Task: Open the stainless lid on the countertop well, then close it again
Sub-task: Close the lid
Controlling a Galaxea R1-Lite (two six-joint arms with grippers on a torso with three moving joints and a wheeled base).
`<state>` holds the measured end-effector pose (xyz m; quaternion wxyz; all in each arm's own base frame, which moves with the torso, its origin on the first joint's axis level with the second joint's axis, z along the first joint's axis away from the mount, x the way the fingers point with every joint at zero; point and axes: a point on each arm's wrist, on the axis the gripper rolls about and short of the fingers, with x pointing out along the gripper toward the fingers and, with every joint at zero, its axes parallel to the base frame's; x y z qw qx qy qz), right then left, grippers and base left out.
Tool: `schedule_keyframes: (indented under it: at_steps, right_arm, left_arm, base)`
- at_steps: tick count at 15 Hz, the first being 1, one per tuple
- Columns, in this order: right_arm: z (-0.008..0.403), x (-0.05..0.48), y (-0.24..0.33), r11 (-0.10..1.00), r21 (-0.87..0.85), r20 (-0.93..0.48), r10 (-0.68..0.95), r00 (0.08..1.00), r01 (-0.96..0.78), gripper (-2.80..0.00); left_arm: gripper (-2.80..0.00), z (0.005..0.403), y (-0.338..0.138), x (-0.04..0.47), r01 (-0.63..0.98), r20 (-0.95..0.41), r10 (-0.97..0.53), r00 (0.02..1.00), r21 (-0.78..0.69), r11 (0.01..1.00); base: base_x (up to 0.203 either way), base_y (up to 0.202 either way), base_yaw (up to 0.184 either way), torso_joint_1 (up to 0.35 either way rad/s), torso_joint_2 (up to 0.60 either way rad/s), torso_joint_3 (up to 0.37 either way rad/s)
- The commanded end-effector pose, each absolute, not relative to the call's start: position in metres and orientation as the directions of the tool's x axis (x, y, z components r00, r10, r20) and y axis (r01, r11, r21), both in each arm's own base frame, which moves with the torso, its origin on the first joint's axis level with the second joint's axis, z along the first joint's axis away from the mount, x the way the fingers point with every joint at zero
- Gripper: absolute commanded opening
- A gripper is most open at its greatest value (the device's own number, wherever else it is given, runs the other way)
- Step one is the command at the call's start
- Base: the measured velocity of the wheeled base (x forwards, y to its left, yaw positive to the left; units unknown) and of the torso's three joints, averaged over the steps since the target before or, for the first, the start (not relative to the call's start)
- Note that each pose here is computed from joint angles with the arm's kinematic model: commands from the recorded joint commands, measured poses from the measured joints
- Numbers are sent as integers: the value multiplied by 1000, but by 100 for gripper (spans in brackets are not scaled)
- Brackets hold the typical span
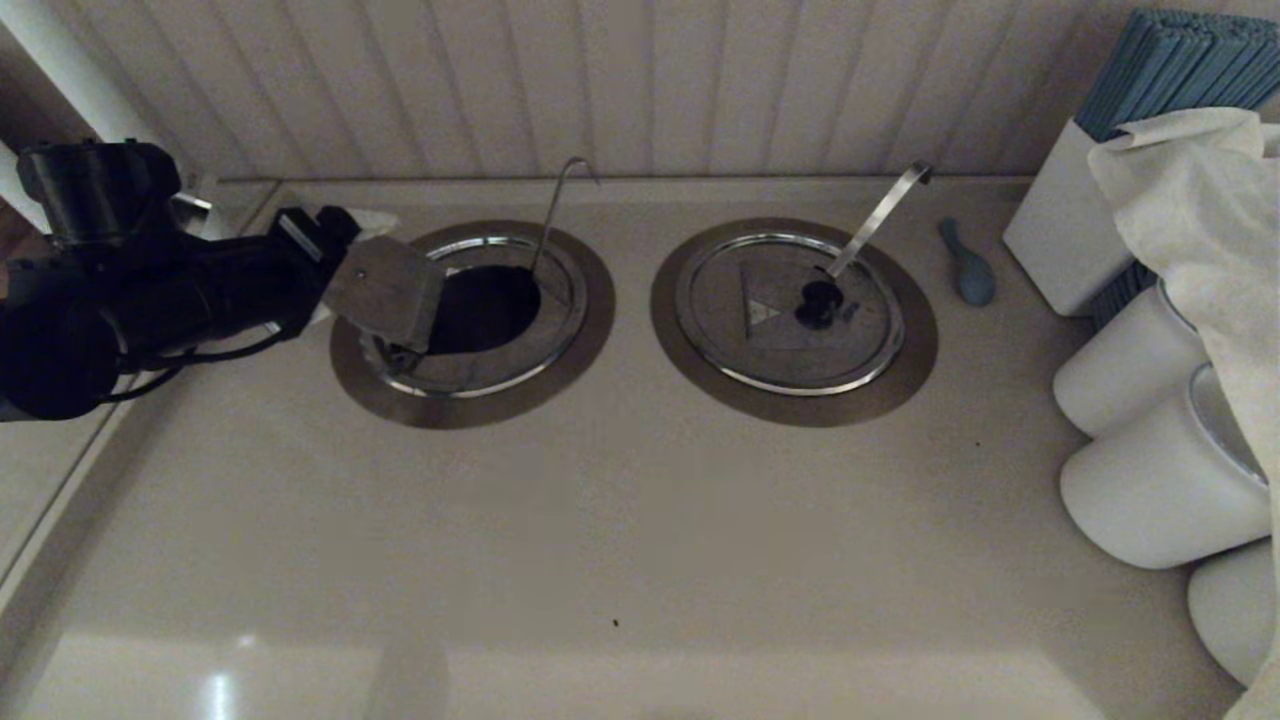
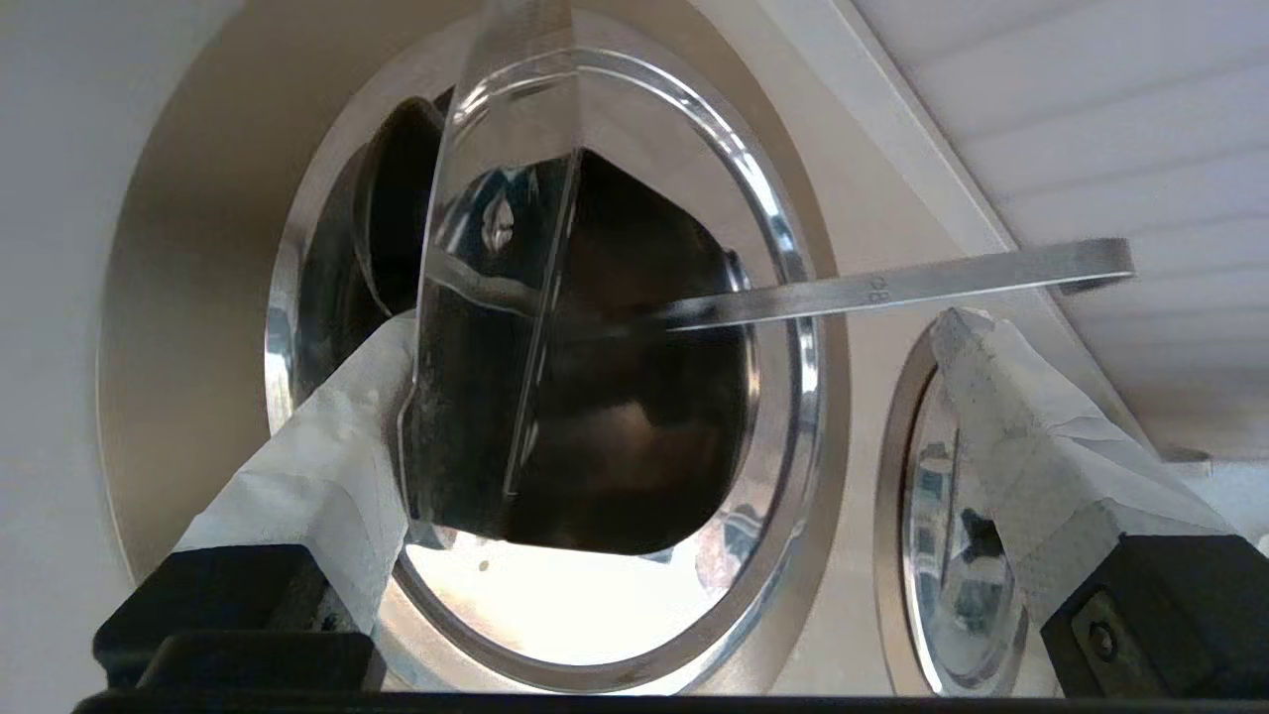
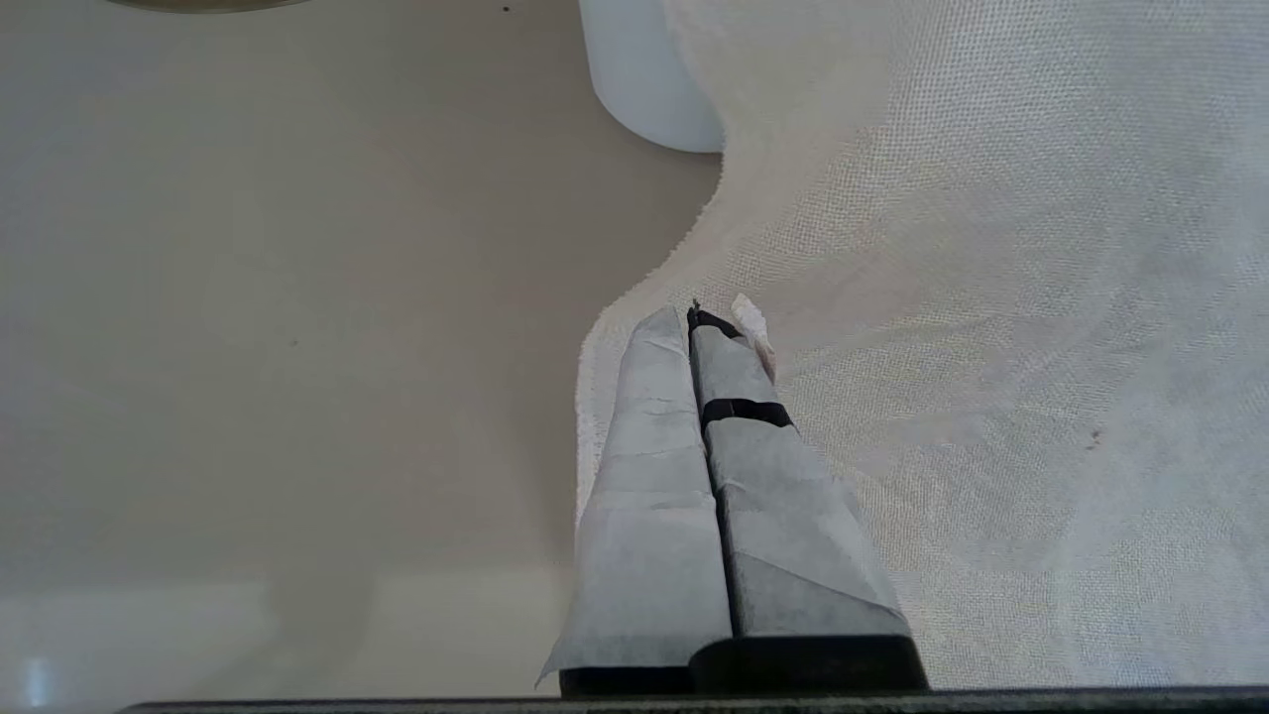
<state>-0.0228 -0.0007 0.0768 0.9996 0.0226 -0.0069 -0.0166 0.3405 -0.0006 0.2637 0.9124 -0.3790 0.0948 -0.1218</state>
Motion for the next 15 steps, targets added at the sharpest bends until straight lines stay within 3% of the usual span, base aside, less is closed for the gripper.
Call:
schedule_keyframes:
  at_steps: [1,15]
  right_arm:
    - [77,-23,-1,998,45,12,-34,999,33,-280]
    - [77,-23,-1,998,46,12,-34,999,33,-280]
  left_arm:
    - [0,268,-4,337,169,-66,-306,950,-715,678]
    - [0,276,-31,328,234,-45,-367,929,-695,680]
  base:
    - [0,0,0,0,0,0]
    - [0,0,0,0,0,0]
